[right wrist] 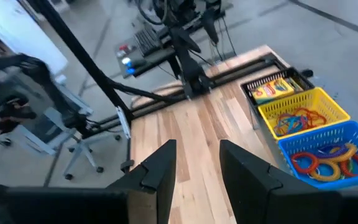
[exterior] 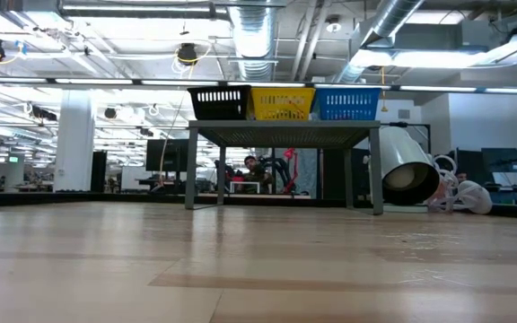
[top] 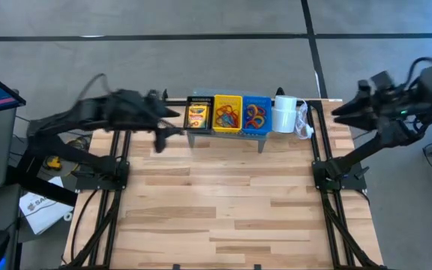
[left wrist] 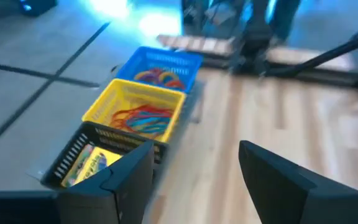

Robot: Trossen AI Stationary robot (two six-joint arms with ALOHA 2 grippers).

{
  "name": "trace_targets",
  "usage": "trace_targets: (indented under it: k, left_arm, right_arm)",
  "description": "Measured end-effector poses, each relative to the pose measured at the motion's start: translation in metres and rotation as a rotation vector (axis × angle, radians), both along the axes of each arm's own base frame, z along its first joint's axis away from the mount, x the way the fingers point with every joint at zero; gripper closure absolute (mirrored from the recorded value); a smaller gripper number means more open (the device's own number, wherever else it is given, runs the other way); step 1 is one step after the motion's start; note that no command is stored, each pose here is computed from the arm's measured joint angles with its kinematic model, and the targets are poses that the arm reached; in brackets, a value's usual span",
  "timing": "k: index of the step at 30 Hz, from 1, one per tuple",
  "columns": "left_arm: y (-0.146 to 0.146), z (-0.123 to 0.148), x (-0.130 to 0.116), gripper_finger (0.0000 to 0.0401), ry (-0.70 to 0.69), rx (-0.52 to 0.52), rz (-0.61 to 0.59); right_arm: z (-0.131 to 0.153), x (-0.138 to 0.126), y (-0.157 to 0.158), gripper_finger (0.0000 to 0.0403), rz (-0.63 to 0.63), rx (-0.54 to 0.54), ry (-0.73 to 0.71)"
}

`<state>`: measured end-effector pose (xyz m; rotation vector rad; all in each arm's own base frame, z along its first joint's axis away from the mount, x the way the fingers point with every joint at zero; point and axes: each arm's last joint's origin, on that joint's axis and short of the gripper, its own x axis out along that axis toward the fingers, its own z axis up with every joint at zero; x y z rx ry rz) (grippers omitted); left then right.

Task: Pick & Place Office Desk Supplies
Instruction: Return to Home Position

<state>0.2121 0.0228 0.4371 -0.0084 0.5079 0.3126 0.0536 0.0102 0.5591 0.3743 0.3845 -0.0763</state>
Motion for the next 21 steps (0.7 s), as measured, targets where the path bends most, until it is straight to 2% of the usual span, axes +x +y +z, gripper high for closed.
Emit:
trace_targets:
  k: [3,6,9,12,16,21]
  left_arm:
    - [-0.008,0.011,-0.029,0.0175,-0.099,-0.064,-0.025]
    - [-0.015,0.002,-0.055,0.0175,-0.140,-0.139,-0.048]
    - [-0.020,-0.018,-0.075,0.0175,-0.197,-0.222,-0.049]
    - [-0.025,-0.030,-0.094,0.0175,-0.371,-0.272,-0.095]
    - [-0.030,-0.050,-0.112,0.0175,-0.540,-0.313,-0.163]
    - [-0.033,-0.075,-0.116,0.0176,-0.607,-0.351,-0.192]
  right_arm:
    - [-0.003,-0.023,-0.009,0.0282,0.006,0.018,-0.033]
    - [-0.018,-0.043,-0.016,0.0282,-0.005,0.044,-0.022]
    - [-0.045,-0.060,-0.023,0.0282,-0.041,0.099,0.016]
    - [-0.081,-0.071,-0.027,0.0282,-0.080,0.179,0.005]
    - [-0.133,-0.070,-0.026,0.0282,-0.045,0.283,-0.165]
    - [-0.194,-0.055,-0.018,0.0282,0.074,0.371,-0.416]
